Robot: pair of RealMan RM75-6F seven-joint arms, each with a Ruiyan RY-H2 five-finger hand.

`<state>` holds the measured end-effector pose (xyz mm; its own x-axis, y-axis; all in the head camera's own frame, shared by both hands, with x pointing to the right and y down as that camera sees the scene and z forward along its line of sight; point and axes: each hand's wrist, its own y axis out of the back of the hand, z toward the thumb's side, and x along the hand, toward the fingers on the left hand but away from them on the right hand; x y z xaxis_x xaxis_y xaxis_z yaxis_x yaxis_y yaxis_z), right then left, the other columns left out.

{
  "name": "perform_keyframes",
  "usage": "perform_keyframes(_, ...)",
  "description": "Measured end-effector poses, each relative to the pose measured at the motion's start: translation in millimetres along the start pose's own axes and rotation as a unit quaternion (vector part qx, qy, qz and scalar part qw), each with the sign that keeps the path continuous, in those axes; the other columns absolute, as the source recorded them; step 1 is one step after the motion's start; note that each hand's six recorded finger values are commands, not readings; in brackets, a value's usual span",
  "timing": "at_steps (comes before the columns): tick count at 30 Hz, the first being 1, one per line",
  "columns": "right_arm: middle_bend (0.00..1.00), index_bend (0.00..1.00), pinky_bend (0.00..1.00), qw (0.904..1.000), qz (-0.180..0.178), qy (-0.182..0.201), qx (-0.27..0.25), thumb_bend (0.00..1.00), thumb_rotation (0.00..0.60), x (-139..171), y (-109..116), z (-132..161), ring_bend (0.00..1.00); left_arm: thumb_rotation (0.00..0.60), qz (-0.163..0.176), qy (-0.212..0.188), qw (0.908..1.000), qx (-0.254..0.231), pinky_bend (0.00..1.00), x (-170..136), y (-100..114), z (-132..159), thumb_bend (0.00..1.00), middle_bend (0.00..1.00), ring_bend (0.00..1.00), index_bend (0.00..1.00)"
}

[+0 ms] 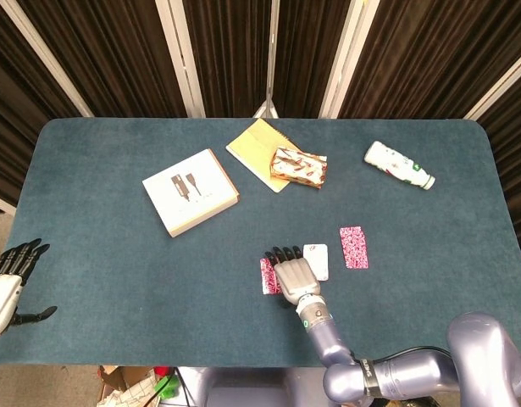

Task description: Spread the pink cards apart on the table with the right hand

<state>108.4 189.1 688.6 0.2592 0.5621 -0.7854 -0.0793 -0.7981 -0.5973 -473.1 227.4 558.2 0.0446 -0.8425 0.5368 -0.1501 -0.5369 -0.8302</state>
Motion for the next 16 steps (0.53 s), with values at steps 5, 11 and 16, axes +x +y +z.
perform_keyframes(5, 0.00, 0.00, 0.00, 0.9990, -0.042, -0.006, 0.017, 0.24, 0.600, 7.9, 19.9, -20.3, 0.00, 0.600, 0.002, 0.000, 1.0000, 0.001, 0.00, -0.4, 0.6, -0.2, 0.00, 0.00, 0.00, 0.00)
perform_keyframes(11, 0.00, 0.00, 0.00, 0.9954, -0.085, -0.038, 0.021, 0.24, 0.600, 31.0, 42.5, -72.6, 0.00, 0.600, 0.003, -0.004, 0.9999, 0.010, 0.00, -1.4, -0.2, 1.4, 0.00, 0.00, 0.00, 0.00)
perform_keyframes(16, 0.00, 0.00, 0.00, 0.9914, -0.115, -0.061, 0.011, 0.24, 0.600, 67.5, 47.7, -124.8, 0.00, 0.600, 0.007, -0.008, 0.9997, 0.024, 0.00, -3.9, -1.2, 3.1, 0.00, 0.00, 0.00, 0.00)
